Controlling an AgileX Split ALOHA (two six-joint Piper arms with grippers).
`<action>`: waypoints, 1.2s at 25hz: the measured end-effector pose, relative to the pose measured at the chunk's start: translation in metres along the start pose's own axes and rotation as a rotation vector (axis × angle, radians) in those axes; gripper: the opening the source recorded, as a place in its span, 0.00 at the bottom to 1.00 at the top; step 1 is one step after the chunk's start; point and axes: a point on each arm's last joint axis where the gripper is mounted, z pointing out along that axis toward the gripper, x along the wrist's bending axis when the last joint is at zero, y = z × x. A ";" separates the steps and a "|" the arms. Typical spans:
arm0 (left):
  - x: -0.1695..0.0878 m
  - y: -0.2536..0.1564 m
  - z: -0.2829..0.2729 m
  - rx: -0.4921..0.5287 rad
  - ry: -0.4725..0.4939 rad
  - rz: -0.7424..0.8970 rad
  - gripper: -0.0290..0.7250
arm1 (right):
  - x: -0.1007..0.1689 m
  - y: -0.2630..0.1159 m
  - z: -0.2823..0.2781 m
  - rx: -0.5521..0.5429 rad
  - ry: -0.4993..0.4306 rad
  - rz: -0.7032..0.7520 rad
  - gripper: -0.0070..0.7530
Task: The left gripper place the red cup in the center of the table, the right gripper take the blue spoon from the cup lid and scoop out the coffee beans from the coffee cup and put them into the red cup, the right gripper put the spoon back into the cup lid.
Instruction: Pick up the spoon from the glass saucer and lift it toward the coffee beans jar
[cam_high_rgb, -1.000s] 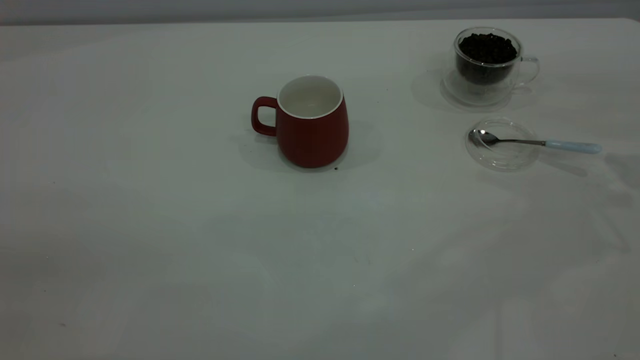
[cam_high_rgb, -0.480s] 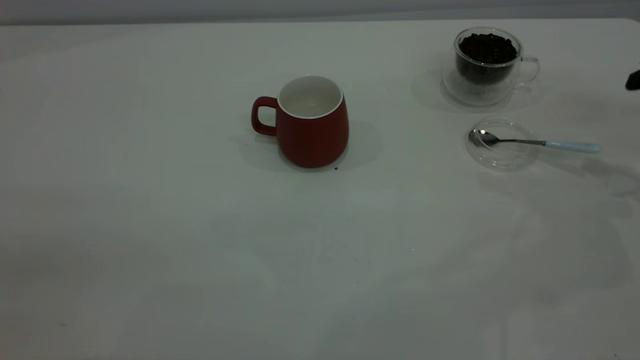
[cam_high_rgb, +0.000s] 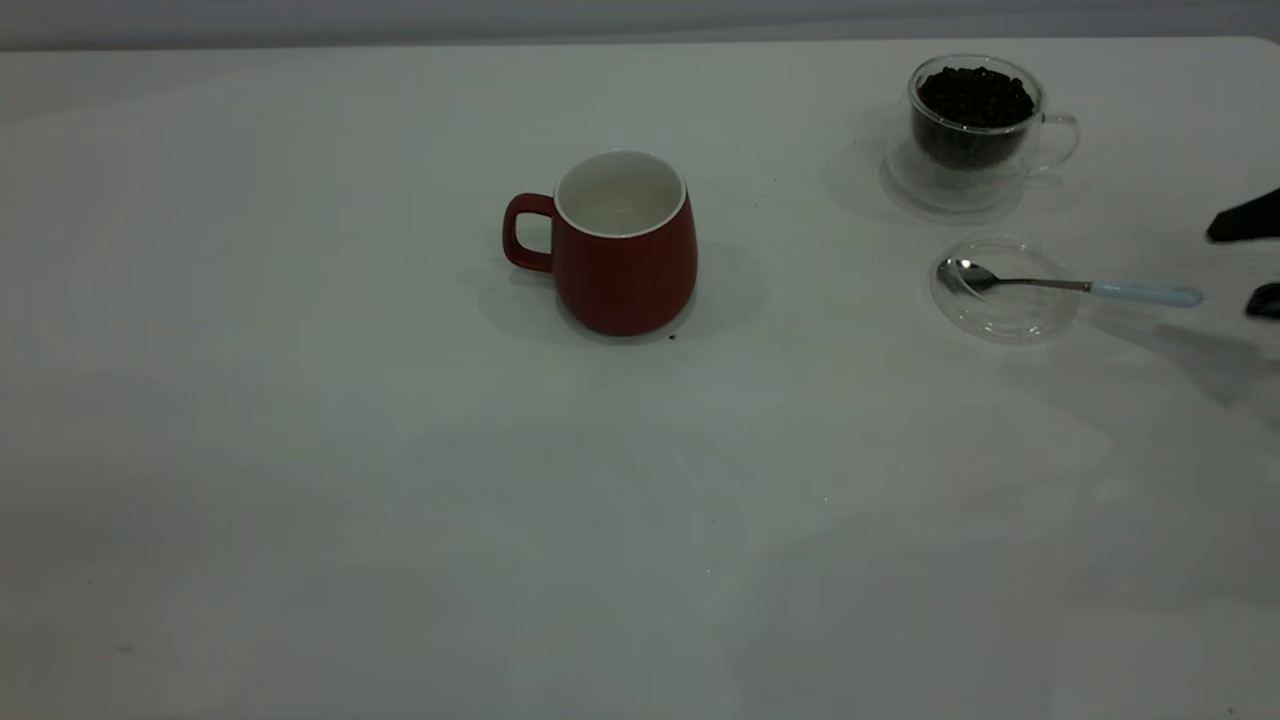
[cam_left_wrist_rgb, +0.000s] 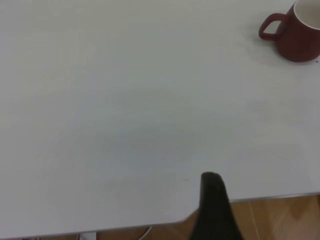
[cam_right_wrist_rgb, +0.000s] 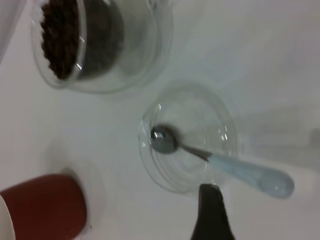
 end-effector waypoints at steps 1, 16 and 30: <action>0.000 0.000 0.000 0.000 0.000 0.000 0.82 | -0.003 -0.001 0.003 0.007 -0.001 0.005 0.78; 0.000 0.000 0.000 0.000 0.000 0.000 0.82 | -0.018 0.011 0.037 0.035 0.143 0.001 0.78; 0.000 0.000 0.000 -0.001 0.000 0.000 0.82 | -0.013 0.008 0.063 0.123 0.181 -0.077 0.77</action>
